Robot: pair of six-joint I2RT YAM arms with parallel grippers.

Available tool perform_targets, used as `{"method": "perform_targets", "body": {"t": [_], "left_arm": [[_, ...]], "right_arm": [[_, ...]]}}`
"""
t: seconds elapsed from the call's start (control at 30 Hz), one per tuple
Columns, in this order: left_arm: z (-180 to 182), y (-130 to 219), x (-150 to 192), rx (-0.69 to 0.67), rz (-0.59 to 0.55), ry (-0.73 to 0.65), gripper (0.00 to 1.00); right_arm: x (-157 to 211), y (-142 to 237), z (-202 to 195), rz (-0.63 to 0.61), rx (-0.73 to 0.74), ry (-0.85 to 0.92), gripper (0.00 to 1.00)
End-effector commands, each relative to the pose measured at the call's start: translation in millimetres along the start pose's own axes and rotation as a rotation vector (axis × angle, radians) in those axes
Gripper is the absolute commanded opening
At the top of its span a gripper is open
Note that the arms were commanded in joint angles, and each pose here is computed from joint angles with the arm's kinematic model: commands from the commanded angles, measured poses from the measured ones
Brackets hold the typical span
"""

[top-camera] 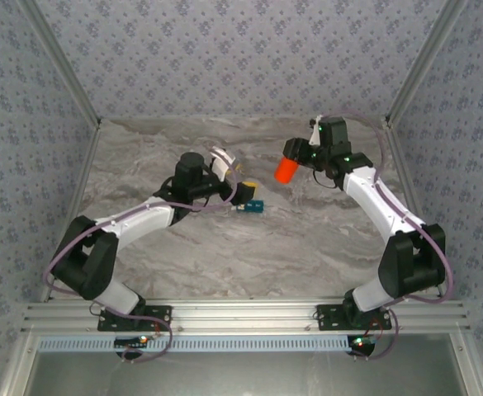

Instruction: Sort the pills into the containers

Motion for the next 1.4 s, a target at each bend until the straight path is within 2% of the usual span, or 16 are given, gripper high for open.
{"method": "perform_targets", "body": {"t": [0.0, 0.03, 0.17, 0.3, 0.63, 0.73, 0.9, 1.1, 1.37], "left_arm": [[-0.5, 10.5, -9.1, -0.078, -0.041, -0.038, 0.98], [0.4, 11.6, -9.3, -0.095, -0.041, -0.040, 0.98], [4.2, 18.1, -13.9, -0.183, -0.042, -0.040, 0.98], [9.7, 23.1, -19.4, -0.272, 0.004, -0.004, 0.98], [21.3, 37.5, -25.6, -0.474, 0.027, 0.044, 0.98], [23.1, 40.4, -25.7, -0.503, 0.024, 0.046, 0.98], [23.1, 42.0, -26.4, -0.515, 0.006, 0.043, 0.98], [25.5, 41.3, -26.3, -0.534, -0.015, 0.061, 0.98], [35.5, 44.4, -28.7, -0.633, -0.048, 0.095, 0.98]], "right_arm": [[-7.7, 1.0, -13.7, -0.107, 0.153, 0.119, 0.29], [4.0, -5.4, -22.0, -0.088, 0.192, 0.127, 0.29], [14.6, -17.0, -41.1, -0.141, 0.337, 0.147, 0.29], [29.7, -27.9, -58.0, -0.189, 0.461, 0.151, 0.29], [70.3, -51.3, -81.3, -0.183, 0.602, 0.116, 0.32], [79.9, -52.9, -83.8, -0.168, 0.612, 0.105, 0.36], [88.0, -47.8, -83.7, -0.163, 0.616, 0.092, 0.60], [76.9, -29.3, -76.2, -0.185, 0.586, 0.071, 0.78], [29.7, 27.3, -48.3, -0.333, 0.443, 0.039, 0.80]]}}
Point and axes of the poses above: each hand's point on the last joint's axis, 136 mm out from that joint toward the fingers, its own y axis back along the fingers, its own z axis along the line the jaws close on, x = y × z, the point moved 9 cm from there along y, back along the fingers, and after that the axes turned 8 degrees about y, right-handed, at the moved point
